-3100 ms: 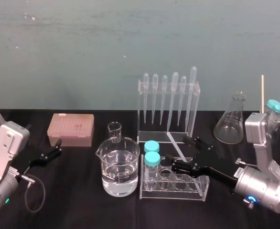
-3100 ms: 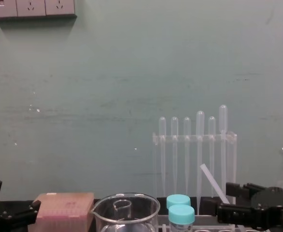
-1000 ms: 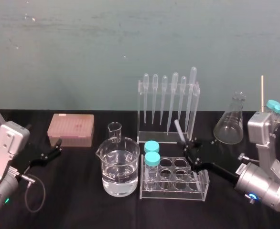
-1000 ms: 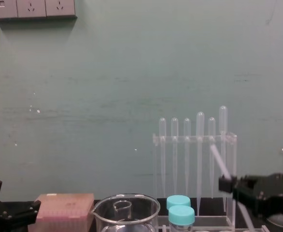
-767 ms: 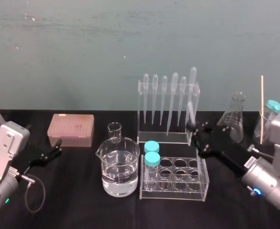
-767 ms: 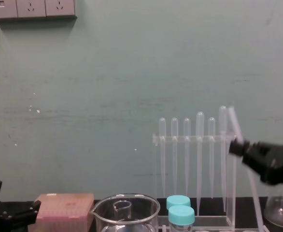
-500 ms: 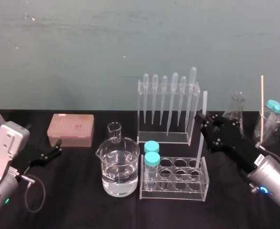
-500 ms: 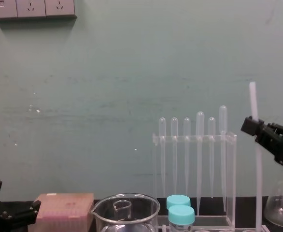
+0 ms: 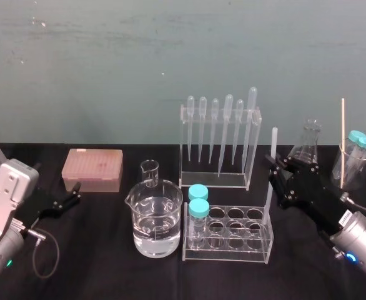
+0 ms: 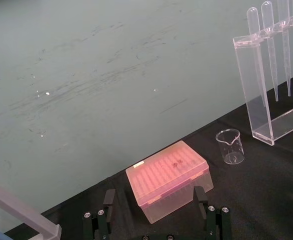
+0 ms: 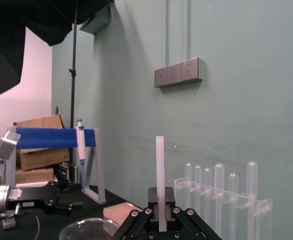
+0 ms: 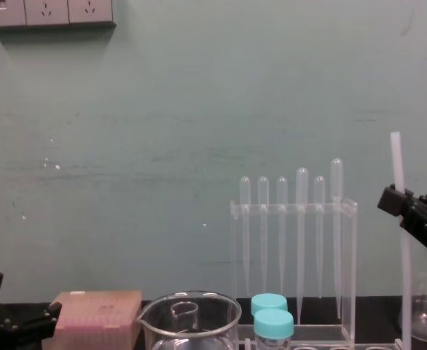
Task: Pick up the stirring rod with one hand, then place it down.
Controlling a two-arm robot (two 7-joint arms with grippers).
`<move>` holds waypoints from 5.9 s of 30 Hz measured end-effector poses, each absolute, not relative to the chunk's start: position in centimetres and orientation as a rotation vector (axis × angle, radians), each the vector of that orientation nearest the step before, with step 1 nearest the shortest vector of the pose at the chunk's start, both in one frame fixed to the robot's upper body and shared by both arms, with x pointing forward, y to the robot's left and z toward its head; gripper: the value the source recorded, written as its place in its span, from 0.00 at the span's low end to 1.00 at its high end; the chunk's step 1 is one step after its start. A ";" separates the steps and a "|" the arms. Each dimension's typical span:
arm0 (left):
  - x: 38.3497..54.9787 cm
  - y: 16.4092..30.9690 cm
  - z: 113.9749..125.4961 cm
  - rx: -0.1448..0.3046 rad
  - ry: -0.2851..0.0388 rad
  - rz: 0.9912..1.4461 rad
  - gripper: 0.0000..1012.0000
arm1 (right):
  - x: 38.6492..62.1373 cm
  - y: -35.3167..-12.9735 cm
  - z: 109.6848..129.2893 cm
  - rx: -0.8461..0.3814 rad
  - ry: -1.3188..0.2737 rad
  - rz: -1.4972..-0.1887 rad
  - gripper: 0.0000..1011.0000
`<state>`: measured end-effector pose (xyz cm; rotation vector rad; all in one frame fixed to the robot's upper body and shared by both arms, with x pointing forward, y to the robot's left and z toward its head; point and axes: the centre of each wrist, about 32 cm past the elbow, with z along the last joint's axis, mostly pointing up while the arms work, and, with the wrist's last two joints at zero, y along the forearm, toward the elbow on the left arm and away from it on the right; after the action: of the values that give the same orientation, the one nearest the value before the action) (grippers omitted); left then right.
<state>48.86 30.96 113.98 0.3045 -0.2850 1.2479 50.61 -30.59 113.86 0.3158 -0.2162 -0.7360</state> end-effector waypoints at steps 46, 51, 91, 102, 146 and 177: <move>48.9 31.0 114.0 0.304 -0.285 1.248 0.99 | 50.5 -30.7 113.7 0.309 -0.220 -0.748 0.07; 48.9 31.0 114.0 0.304 -0.285 1.248 0.99 | 50.5 -30.7 113.7 0.309 -0.220 -0.748 0.07; 48.9 31.0 114.0 0.304 -0.285 1.248 0.99 | 50.5 -30.7 113.7 0.309 -0.221 -0.747 0.07; 48.9 31.0 114.0 0.304 -0.285 1.248 0.99 | 50.5 -30.7 113.7 0.309 -0.221 -0.747 0.07; 48.9 31.0 114.0 0.305 -0.285 1.248 0.99 | 51.7 -30.9 113.0 0.274 -0.195 -0.688 0.07; 48.9 31.0 114.0 0.305 -0.285 1.248 0.99 | 52.6 -30.4 110.9 0.125 -0.087 -0.639 0.07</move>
<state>48.86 30.97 113.98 0.3045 -0.2851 1.2480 52.63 -30.36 110.93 0.1254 -0.0872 -0.6395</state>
